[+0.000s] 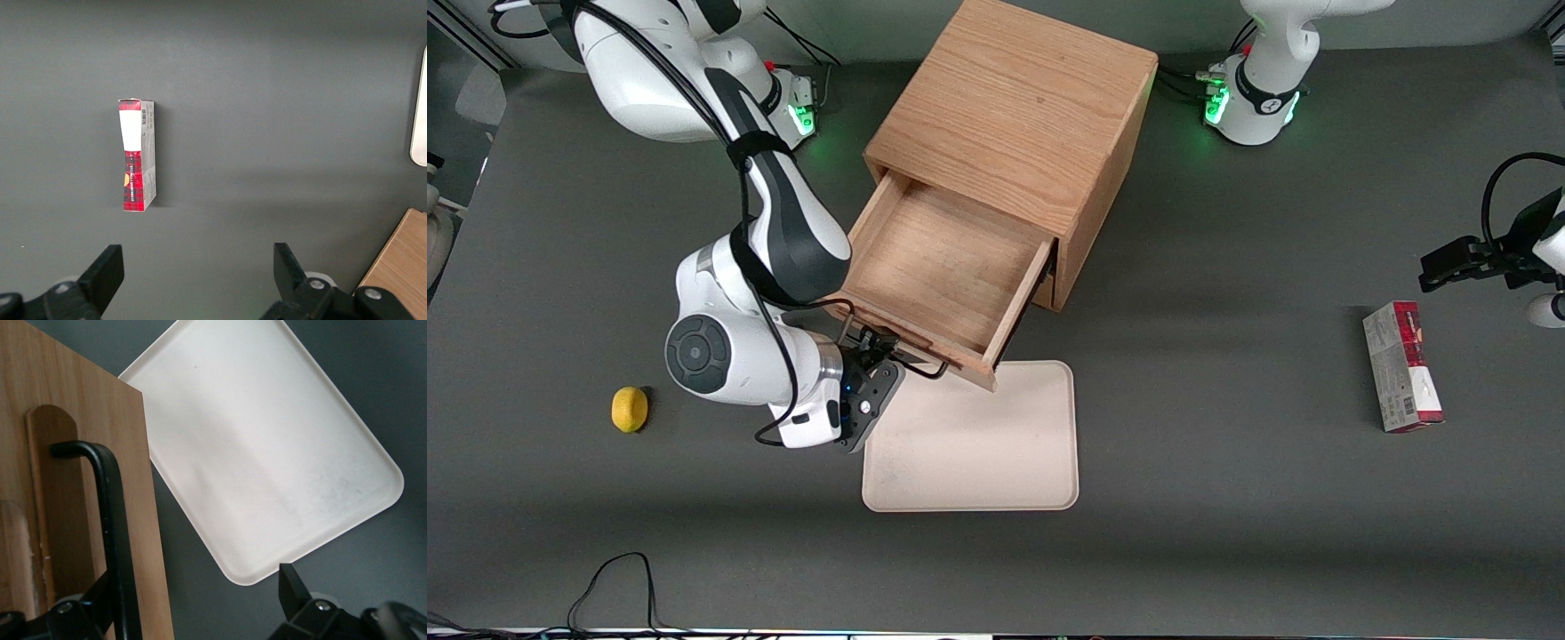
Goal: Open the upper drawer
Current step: 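Pull the upper drawer out along its runners with the right gripper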
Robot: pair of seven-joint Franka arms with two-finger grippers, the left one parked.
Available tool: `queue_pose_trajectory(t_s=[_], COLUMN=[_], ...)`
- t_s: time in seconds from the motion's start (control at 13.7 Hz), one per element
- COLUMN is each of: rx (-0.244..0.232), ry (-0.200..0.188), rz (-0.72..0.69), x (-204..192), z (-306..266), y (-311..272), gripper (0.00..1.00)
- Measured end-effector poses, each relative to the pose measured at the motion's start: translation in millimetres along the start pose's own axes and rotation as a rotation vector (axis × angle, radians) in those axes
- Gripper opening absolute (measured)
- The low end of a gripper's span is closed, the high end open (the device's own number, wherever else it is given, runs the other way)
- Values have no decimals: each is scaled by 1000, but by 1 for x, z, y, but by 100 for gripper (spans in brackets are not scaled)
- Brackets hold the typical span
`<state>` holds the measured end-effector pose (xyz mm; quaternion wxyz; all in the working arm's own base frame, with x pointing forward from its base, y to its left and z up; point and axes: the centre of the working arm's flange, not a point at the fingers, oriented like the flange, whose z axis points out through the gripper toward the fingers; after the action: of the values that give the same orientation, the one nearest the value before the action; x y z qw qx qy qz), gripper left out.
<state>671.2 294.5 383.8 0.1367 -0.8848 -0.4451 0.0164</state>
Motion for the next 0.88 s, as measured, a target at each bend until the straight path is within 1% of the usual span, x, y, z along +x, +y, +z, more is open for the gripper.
queue_pose_trajectory(t_s=[0.88], rx=[-22], ry=[37], rz=[24], x=[-6], z=[-17], y=[26], gripper=[100])
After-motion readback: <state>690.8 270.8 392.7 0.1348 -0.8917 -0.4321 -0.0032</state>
